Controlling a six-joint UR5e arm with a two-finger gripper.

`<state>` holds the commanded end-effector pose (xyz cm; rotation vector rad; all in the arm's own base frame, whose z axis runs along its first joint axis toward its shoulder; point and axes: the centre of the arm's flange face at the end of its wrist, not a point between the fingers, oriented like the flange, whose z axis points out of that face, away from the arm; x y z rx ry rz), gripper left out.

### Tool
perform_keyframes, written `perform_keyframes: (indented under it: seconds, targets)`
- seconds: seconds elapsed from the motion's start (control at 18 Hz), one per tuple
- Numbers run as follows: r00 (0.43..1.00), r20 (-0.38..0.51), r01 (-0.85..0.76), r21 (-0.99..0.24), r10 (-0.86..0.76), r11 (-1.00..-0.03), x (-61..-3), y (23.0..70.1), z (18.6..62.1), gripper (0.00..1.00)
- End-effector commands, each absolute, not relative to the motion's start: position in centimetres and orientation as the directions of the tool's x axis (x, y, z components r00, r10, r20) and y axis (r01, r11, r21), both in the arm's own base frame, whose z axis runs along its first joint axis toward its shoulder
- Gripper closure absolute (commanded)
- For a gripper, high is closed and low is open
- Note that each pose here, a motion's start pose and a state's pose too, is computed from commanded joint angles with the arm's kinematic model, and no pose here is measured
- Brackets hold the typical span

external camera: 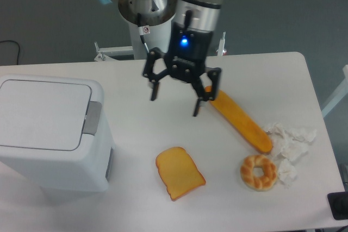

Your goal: Close the trash can

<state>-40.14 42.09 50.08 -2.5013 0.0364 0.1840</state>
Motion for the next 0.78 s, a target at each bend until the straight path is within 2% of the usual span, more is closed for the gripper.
perform_keyframes:
  seconds: [0.28,0.56,0.78]
  targets:
    - [0.958,-0.285,-0.157,-0.466,-0.02,-0.871,-42.6,38.9,50.5,0.0]
    - [0.938,-0.347,-0.17,-0.384,-0.029,-0.908,-43.6,36.1,50.7,0.0]
    - [0.937,-0.349,-0.164,-0.37,-0.027,-0.914,-43.3,35.0,50.4,0.0]
